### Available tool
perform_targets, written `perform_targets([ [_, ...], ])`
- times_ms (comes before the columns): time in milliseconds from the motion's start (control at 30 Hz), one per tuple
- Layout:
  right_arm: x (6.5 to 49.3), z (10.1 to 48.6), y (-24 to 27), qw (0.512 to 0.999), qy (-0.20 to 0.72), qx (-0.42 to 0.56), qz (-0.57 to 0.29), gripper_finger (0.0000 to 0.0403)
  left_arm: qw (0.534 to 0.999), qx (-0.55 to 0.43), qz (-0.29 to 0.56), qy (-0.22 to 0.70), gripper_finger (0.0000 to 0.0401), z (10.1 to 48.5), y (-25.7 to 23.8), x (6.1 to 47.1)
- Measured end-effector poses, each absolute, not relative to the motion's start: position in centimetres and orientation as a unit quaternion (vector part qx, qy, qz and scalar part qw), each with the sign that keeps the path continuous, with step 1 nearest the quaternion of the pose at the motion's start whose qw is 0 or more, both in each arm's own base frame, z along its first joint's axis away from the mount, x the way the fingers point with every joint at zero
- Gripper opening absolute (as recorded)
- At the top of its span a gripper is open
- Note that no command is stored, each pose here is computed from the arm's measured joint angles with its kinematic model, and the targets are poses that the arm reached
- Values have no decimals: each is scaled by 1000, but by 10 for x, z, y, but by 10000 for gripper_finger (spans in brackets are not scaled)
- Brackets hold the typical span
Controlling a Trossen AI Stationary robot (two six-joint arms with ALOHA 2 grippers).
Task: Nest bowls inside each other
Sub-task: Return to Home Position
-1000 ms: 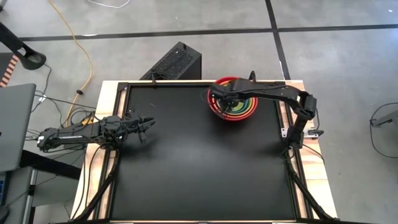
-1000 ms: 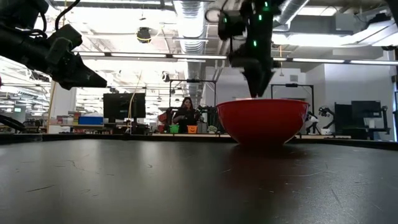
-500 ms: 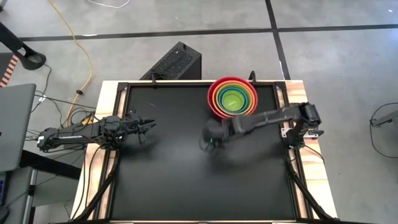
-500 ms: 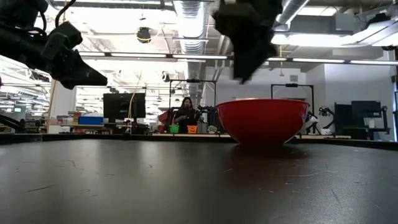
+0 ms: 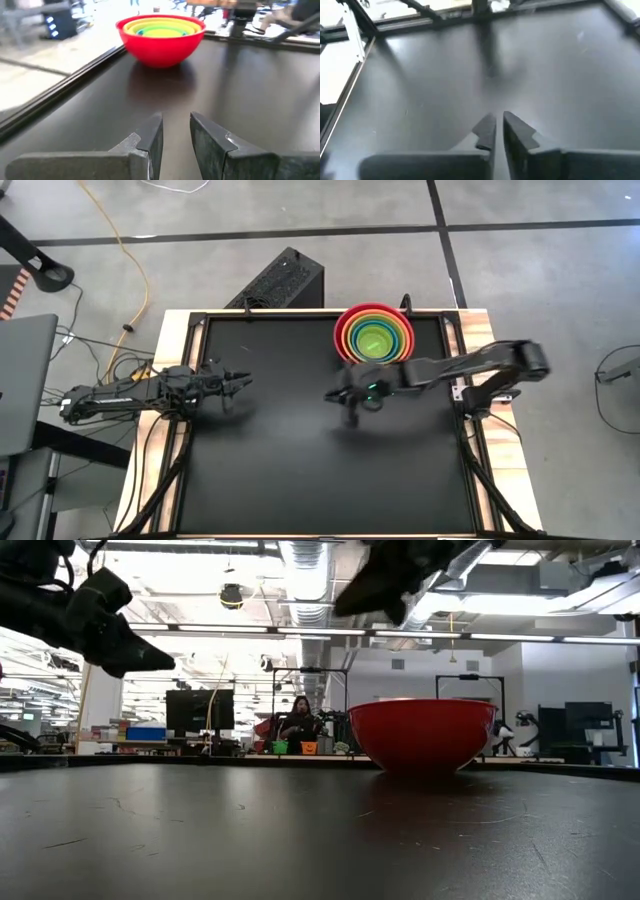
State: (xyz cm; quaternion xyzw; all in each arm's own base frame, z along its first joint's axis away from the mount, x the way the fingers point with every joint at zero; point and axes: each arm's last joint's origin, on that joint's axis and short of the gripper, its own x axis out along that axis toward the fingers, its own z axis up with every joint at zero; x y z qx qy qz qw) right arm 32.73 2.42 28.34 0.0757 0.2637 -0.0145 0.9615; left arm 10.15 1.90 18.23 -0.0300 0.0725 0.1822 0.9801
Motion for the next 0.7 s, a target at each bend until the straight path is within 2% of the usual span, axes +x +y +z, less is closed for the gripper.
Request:
perform_targets([
  [133, 276, 300, 13, 977, 207, 53, -20, 24, 987, -20, 151, 58, 87, 186, 17, 103],
  [200, 250, 295, 7, 985, 161, 50, -36, 14, 987, -21, 148, 50, 87, 187, 17, 103],
  [400, 188, 231, -9, 992, 32, 97, -73, 8, 987, -23, 152, 51, 87, 187, 17, 103],
  [500, 167, 201, -13, 987, 1, 139, -79, 10, 986, -28, 153, 53, 87, 186, 17, 103],
  [700, 144, 174, -12, 985, -16, 156, -70, 10, 986, -29, 153, 58, 87, 185, 17, 102],
])
